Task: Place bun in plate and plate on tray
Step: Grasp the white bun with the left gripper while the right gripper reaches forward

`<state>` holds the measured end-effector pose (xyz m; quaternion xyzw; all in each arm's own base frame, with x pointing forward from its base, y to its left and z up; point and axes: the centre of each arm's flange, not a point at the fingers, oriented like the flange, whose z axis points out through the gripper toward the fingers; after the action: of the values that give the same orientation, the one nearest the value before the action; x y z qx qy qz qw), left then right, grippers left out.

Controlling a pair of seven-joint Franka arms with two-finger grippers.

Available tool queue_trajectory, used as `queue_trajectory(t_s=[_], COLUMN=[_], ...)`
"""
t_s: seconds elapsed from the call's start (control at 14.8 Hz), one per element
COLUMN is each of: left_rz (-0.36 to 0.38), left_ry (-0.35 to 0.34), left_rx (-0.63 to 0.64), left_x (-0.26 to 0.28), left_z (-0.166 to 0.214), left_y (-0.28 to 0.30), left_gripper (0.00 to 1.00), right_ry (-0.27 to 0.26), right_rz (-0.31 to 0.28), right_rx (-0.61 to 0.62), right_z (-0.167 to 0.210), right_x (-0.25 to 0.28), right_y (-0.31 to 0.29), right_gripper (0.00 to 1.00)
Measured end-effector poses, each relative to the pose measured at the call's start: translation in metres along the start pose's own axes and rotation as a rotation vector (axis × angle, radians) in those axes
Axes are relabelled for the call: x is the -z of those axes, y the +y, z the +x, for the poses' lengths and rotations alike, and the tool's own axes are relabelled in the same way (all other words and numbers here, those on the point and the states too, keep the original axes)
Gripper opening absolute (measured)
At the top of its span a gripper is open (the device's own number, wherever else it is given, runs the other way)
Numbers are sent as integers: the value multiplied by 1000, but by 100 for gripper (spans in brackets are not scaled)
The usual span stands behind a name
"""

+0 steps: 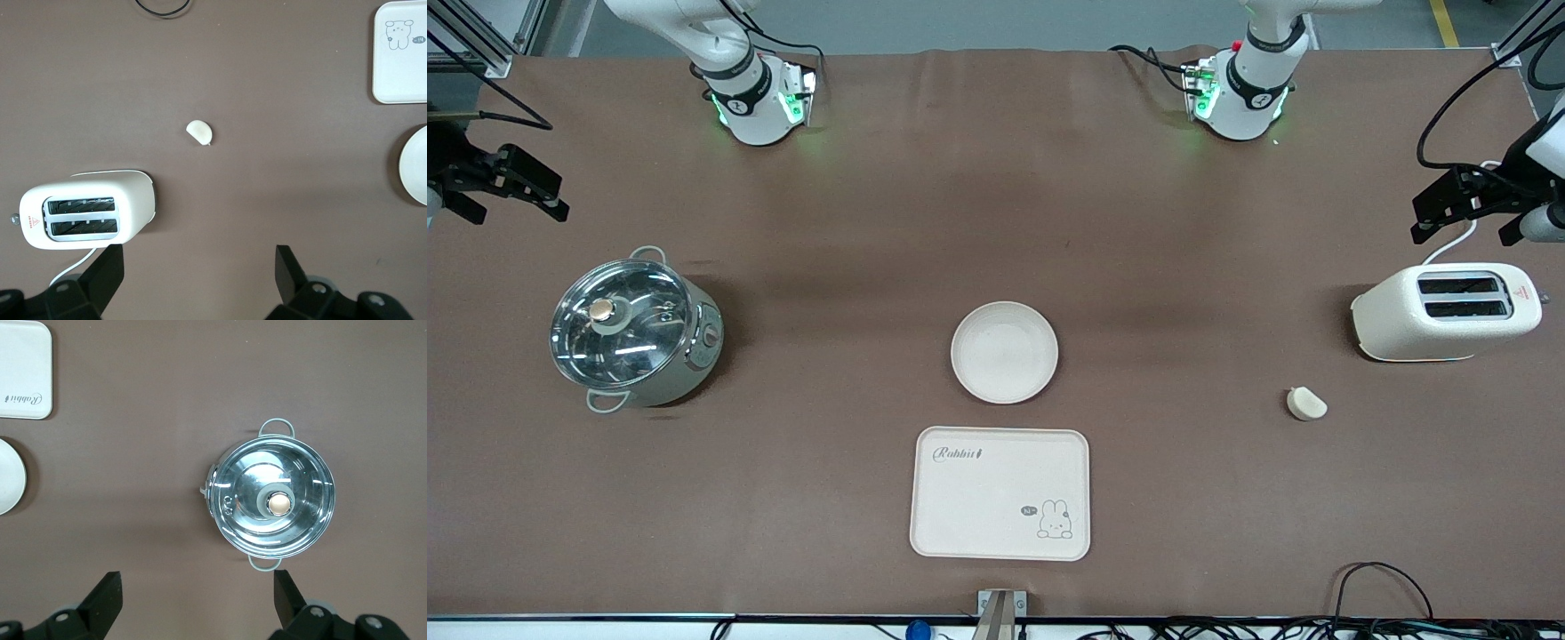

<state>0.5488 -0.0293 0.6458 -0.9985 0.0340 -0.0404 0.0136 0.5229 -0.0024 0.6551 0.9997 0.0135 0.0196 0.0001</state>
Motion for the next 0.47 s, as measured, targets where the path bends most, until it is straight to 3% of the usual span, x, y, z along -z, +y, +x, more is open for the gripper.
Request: queue_trajectory(t_s=[0.34,0.47], left_rz=[0,-1], left_ry=[-11,-96], left_rx=[3,19], left_x=[-3,-44], left_z=[2,11], left_y=[-2,-10], left_gripper=[100,100], right_ry=[0,1], right_rz=[16,51], right_rx=[-2,-11], right_z=[0,0], right_x=[0,0], right_y=[-1,1], right_gripper=[100,100])
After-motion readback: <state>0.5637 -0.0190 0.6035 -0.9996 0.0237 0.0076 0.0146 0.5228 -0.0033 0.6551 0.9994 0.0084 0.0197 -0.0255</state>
